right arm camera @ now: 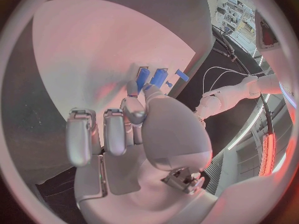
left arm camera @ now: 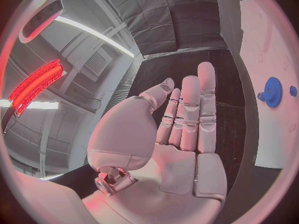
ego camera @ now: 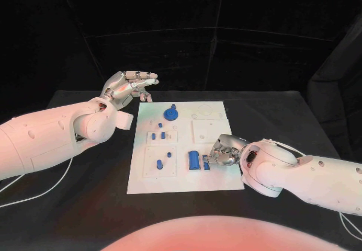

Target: Assemble the parts on the task board

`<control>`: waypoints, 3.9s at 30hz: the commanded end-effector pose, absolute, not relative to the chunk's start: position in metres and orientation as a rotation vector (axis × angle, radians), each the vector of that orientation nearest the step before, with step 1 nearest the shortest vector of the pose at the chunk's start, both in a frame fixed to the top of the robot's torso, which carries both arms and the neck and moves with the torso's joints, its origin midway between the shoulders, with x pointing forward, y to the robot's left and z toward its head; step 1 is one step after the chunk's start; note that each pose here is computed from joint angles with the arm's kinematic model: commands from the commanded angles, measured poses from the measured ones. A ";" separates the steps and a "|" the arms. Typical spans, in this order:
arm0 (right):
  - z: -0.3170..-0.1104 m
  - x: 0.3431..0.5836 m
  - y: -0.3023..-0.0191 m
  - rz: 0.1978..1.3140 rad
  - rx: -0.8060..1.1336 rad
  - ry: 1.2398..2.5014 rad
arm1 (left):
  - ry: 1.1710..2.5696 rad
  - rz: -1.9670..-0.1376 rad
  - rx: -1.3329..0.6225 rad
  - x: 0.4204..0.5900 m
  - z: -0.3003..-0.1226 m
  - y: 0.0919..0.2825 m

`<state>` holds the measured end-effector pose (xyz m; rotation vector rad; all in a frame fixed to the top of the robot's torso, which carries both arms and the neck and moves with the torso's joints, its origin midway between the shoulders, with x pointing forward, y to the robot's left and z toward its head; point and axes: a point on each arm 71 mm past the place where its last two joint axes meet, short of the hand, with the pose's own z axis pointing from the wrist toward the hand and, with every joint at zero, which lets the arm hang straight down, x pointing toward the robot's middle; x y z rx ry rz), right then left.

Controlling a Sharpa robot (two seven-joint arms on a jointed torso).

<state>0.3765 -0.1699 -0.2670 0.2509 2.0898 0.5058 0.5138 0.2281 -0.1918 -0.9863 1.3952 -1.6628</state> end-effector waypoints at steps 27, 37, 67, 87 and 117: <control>-0.254 0.380 -0.194 0.797 0.397 1.955 | 1.390 -1.673 -0.981 0.515 -0.190 0.229; -0.235 0.443 -0.228 1.212 0.812 1.710 | 1.374 -1.675 -1.014 0.522 -0.193 0.235; -0.248 0.521 -0.225 1.273 0.954 1.421 | 1.340 -1.520 -1.114 0.542 -0.235 0.233; -0.224 0.462 -0.193 1.229 1.208 1.218 | 1.234 -1.263 -1.201 0.472 -0.228 0.196; -0.224 0.462 -0.192 1.229 1.209 1.218 | 1.218 -1.229 -1.209 0.462 -0.224 0.192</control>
